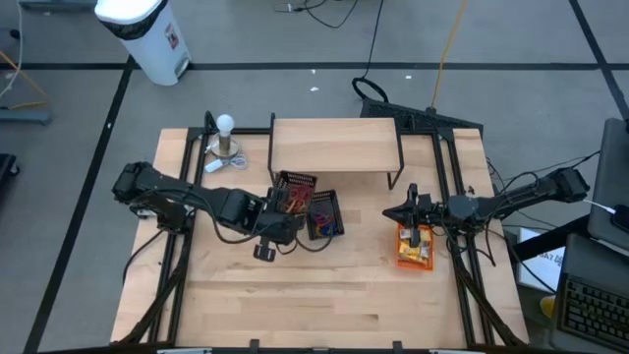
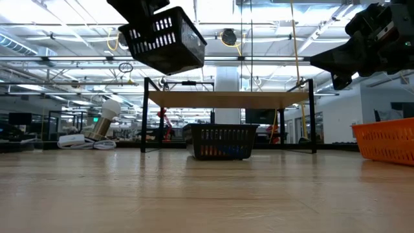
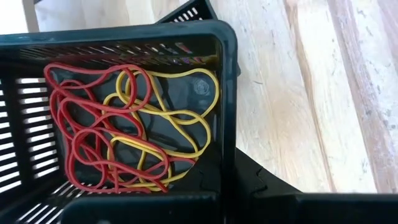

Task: Pick & Place Office Desk Supplies
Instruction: Put the left black bin on the shelf

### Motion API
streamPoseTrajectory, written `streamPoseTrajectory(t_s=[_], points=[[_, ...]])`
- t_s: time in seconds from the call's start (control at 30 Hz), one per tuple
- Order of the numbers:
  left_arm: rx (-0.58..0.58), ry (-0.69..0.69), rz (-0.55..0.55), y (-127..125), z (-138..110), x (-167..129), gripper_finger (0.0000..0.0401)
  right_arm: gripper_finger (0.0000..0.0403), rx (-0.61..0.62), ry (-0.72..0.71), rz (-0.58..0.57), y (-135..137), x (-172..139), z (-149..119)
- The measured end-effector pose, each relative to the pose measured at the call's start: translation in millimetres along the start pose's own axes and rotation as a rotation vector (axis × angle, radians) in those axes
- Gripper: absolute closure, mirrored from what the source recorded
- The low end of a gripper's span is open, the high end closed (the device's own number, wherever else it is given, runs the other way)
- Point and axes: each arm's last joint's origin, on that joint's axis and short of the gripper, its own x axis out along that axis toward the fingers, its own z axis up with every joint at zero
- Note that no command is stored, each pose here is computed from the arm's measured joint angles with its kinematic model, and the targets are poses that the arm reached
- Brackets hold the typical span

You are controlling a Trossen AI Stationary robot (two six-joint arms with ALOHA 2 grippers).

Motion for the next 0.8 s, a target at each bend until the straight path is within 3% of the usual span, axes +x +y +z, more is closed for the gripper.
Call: streamPoseTrajectory(t_s=[0.37, 0.8], points=[[0.006, 0.014, 0.001, 8, -2, 3, 0.0399, 0.0403, 0.003, -0.01, 0.001, 0, 0, 1], [0.027, 0.066, 0.045, 55, -11, 14, 0.04, 0.0403, 0.02, -0.048, -0.023, 0, 0, 4]])
